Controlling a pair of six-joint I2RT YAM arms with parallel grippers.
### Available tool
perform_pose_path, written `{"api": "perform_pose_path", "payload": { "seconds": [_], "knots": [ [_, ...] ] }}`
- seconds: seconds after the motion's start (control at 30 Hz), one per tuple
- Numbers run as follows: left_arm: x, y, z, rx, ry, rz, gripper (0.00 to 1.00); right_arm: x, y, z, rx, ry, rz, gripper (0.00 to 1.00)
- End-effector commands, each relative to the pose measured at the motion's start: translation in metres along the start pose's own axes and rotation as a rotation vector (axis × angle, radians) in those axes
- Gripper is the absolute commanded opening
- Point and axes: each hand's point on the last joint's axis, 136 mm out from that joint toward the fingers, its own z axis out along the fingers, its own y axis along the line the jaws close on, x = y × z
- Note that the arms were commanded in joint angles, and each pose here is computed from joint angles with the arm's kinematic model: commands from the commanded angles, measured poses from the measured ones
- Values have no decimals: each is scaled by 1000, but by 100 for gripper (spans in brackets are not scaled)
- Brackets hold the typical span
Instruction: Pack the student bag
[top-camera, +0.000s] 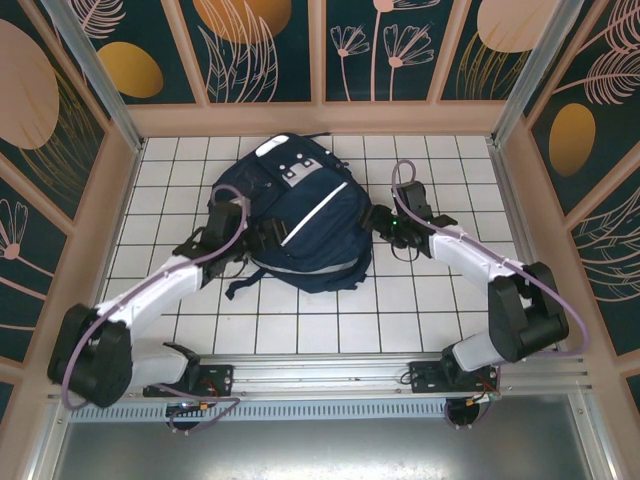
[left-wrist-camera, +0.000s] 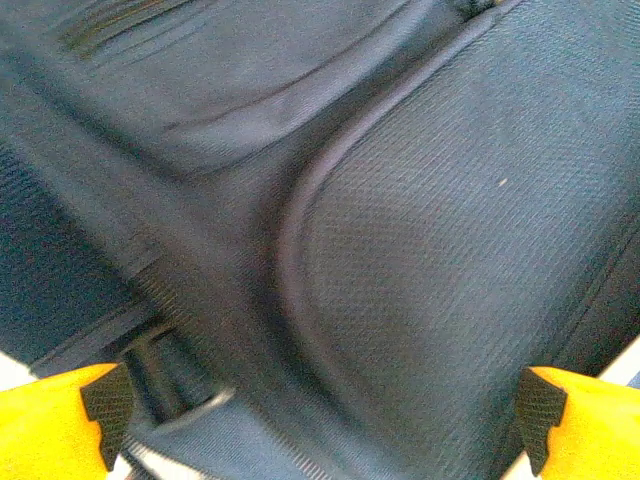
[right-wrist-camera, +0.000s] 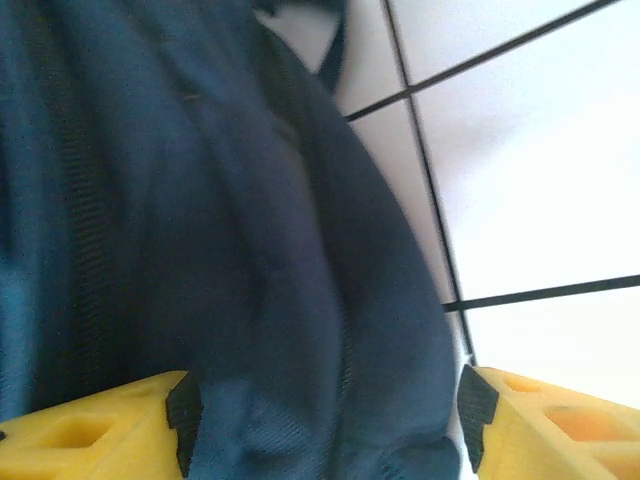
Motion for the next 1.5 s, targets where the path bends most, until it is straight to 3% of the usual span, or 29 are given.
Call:
{"api": "perform_pose_path", "payload": {
  "seconds": [0.0,0.07,0.23,0.33,0.43,0.6,0.7,0.83,0.97,1.13,1.3,1.47],
  "knots": [
    [-15,-2,-17,52,-108,-4,98,14,44,-18,-147,74,-32,70],
    [-16,7,-23,19,-133,-23,98,29,63,-21,-216,137,9,70],
    [-15,31,-29,-48,-175,-45,96,46,92,-26,-199,179,15,65],
    [-13,43,-27,-63,-177,-86,96,41,91,-33,-100,139,-36,64],
    [-15,41,-28,-49,-188,-96,95,32,62,-41,70,71,-58,61],
    [-13,39,-25,-24,-182,-106,95,37,49,-54,83,48,-94,35],
    [-12,38,-22,-20,-176,-113,94,47,71,-54,-43,104,-34,27],
    [-17,38,-27,-29,-198,-109,95,66,115,-46,-266,226,121,30],
    [-25,36,-38,-34,-234,-99,95,82,151,-31,-344,301,201,33],
    [-30,35,-49,-45,-259,-83,95,101,174,-12,-341,353,206,33],
    [-32,34,-56,-42,-273,-82,95,110,163,8,-288,365,232,34],
    [-33,33,-57,-41,-279,-78,96,111,148,18,-242,338,240,46]
  ]
}}
